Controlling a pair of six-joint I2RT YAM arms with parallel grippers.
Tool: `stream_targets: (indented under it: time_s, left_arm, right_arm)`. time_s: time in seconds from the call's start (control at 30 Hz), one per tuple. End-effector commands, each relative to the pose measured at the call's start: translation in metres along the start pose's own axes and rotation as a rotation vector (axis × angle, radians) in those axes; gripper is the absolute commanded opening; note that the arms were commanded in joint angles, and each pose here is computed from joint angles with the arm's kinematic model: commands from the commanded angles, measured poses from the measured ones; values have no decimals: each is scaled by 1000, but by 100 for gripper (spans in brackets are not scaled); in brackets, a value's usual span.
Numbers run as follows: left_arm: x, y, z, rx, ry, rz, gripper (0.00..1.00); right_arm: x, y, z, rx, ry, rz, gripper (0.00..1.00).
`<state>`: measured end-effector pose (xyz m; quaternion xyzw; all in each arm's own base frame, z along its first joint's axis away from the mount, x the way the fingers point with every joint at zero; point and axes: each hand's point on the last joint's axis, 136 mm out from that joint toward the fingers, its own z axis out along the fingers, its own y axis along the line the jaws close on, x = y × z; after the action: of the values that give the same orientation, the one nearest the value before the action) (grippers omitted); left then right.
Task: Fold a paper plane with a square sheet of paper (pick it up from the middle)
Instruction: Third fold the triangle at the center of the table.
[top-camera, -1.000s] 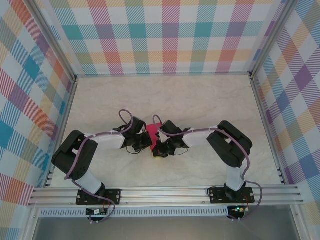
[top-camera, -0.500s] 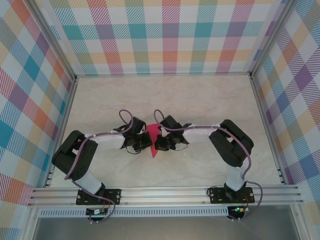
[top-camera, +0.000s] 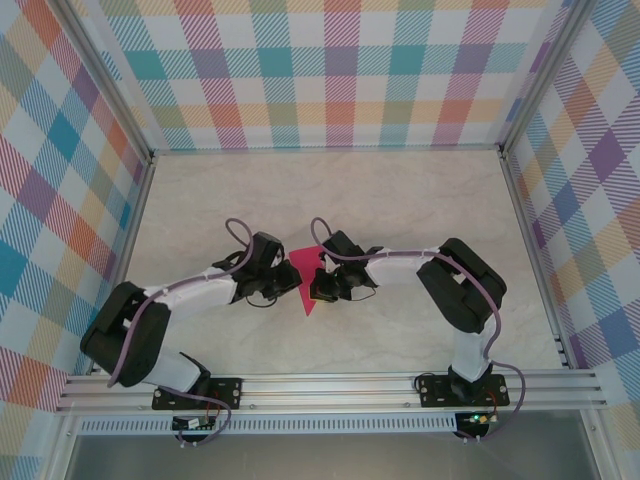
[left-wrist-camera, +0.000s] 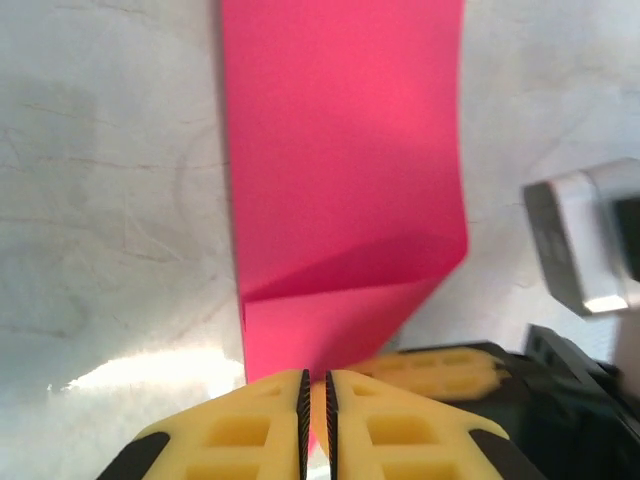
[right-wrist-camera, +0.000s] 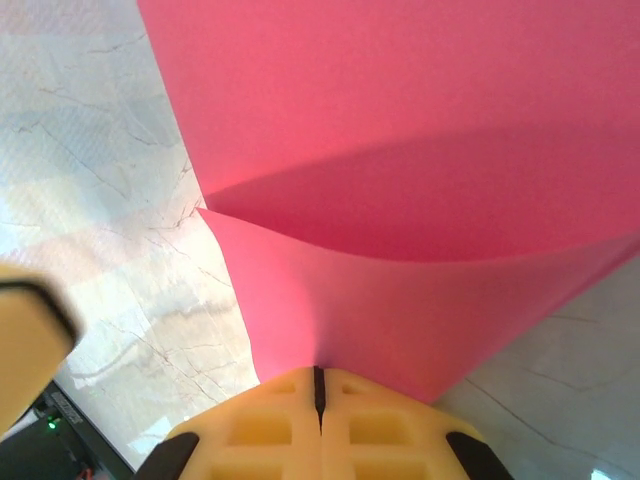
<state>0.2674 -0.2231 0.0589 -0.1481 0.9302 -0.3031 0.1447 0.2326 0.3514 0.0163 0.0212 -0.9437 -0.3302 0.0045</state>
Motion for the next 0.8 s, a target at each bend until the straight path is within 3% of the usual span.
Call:
stream_targets:
  time_s: [0.0,0.5,0.77]
  left_arm:
    - [13,4,-6,35,8,-44,15]
    - [54,-5,24,115,107,-74,3]
    - [65,26,36,-33,128,-86,0]
  right_arm:
    - [-1,-23,2,71,-26,117,3]
    - [-3,-15,3,20,-33,182,2]
    - [-7,-12,0,9,-37,162,2]
